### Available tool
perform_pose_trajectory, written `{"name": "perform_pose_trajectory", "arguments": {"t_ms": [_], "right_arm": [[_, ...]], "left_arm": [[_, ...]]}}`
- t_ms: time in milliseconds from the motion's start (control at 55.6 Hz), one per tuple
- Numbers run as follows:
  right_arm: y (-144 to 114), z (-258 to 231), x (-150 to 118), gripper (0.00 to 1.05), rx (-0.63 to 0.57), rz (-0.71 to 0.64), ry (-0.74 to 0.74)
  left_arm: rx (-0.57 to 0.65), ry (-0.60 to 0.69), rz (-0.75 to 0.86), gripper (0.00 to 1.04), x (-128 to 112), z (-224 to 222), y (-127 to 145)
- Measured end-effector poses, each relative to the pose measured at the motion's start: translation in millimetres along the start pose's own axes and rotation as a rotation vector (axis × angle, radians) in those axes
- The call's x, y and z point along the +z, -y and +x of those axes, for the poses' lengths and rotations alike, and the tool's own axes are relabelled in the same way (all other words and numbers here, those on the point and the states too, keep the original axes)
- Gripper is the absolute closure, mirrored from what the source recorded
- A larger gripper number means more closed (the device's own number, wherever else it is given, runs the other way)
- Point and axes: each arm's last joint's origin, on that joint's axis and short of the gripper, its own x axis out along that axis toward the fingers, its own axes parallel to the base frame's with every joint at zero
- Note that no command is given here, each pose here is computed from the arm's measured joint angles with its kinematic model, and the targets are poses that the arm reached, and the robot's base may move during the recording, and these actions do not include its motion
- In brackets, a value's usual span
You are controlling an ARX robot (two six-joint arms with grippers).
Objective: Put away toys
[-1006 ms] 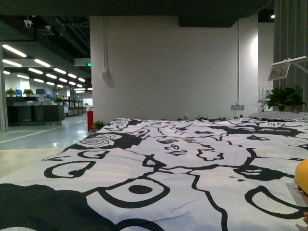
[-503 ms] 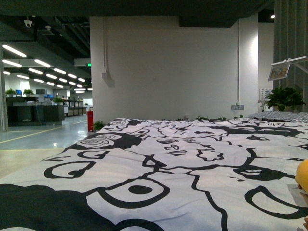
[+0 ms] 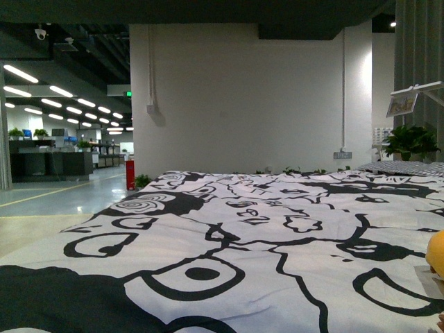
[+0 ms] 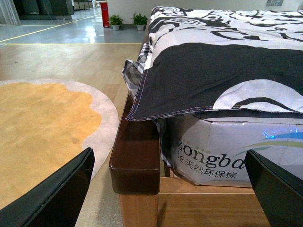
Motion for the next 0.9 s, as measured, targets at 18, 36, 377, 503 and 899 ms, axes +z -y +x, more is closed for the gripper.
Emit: {"name": "perform_pose_trajectory", "arguments": {"t_ms": [18,36,377,503,899], "right_arm": [[0.0,0.0,0.0,0.98,0.000,0.000,0.000],[0.0,0.0,0.0,0.98,0.000,0.000,0.000],[-0.4,0.0,0.0,0.98,0.007,0.000,0.000],[-0.6,0.0,-0.1,0.98,0.011,0.000,0.000],[0.0,0.1,-0.6,0.98,-0.008,0.000,-0.006]], "left_arm": [[0.000,0.000,0.000,0.06,0.0,0.0,0.0],[0.000,0.000,0.000,0.06,0.0,0.0,0.0],[0.005,0.000,0.000,0.06,0.0,0.0,-0.2],[0.005,0.000,0.000,0.06,0.0,0.0,-0.2],[0.000,0.000,0.000,0.06,0.0,0.0,0.0]]}}
